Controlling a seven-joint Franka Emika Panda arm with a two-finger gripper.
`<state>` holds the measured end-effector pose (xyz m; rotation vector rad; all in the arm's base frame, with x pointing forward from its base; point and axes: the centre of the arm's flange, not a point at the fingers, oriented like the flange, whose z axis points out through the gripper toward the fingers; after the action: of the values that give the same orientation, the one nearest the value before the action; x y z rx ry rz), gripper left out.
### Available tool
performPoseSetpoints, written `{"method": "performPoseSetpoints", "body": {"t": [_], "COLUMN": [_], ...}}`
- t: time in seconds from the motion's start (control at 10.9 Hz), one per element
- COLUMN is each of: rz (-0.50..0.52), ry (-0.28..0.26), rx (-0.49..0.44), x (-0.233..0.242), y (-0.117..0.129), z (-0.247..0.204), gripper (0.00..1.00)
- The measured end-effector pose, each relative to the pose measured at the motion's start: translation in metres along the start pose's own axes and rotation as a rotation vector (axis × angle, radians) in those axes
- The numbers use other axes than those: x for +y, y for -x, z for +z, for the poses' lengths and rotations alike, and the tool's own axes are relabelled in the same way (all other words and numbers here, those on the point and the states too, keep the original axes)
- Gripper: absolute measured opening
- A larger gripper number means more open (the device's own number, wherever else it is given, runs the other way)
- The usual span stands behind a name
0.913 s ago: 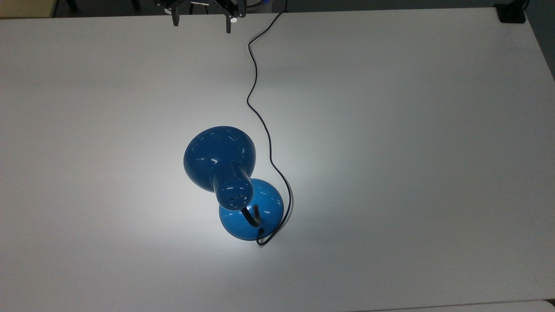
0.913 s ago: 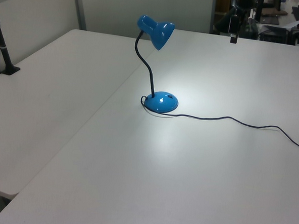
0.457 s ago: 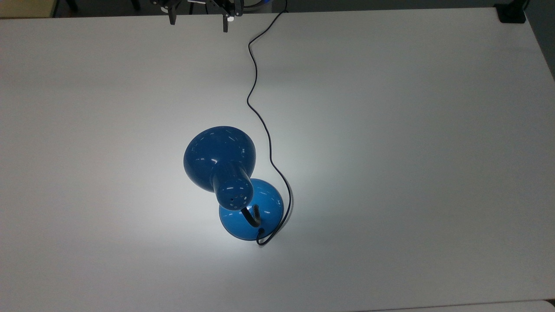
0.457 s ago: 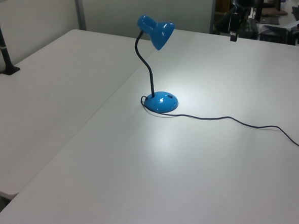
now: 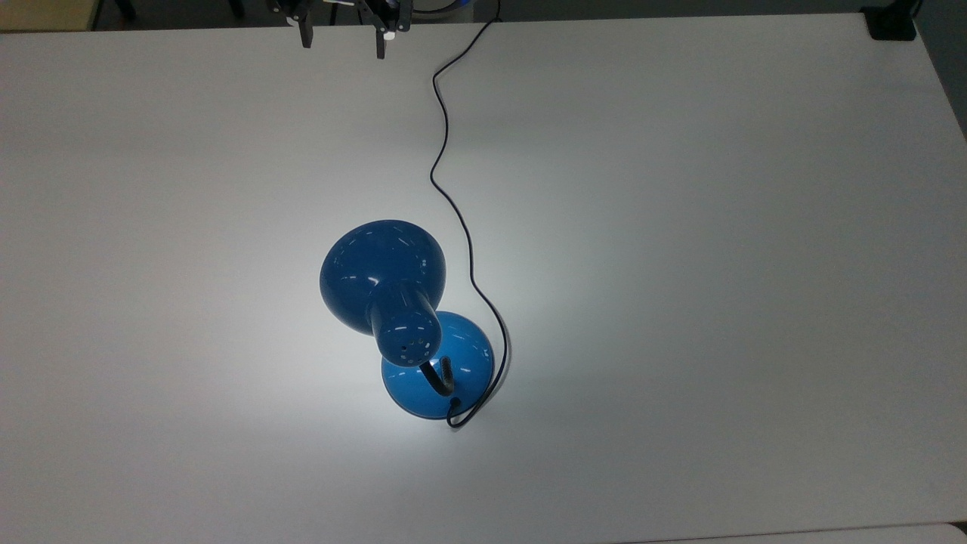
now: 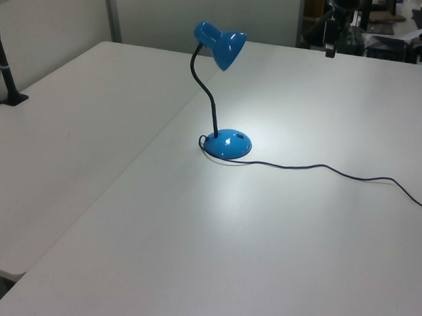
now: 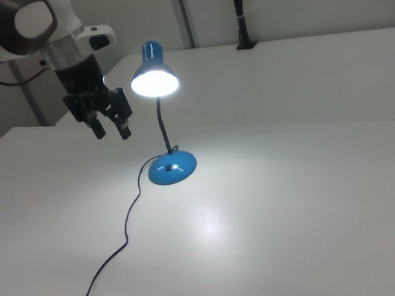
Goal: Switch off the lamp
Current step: 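Move the gripper toward the blue lamp's round base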
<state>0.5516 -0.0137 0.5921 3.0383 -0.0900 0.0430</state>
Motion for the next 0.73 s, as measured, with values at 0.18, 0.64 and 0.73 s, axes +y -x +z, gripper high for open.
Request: {"method": "performPoseSetpoints", "body": {"t": [0.18,0.64,0.73], "rz": [-0.002,-0.071,-0.083], "ry": [0.000,-0.009,-0.015], "rx": [-0.001,-0.012,0.002], "x": [-0.001,-0.009,-0.012], "y": [0.000,-0.004,-0.010], "z": [0.001,0.008,0.014], "gripper": [0.46,0.01,0.01]}}
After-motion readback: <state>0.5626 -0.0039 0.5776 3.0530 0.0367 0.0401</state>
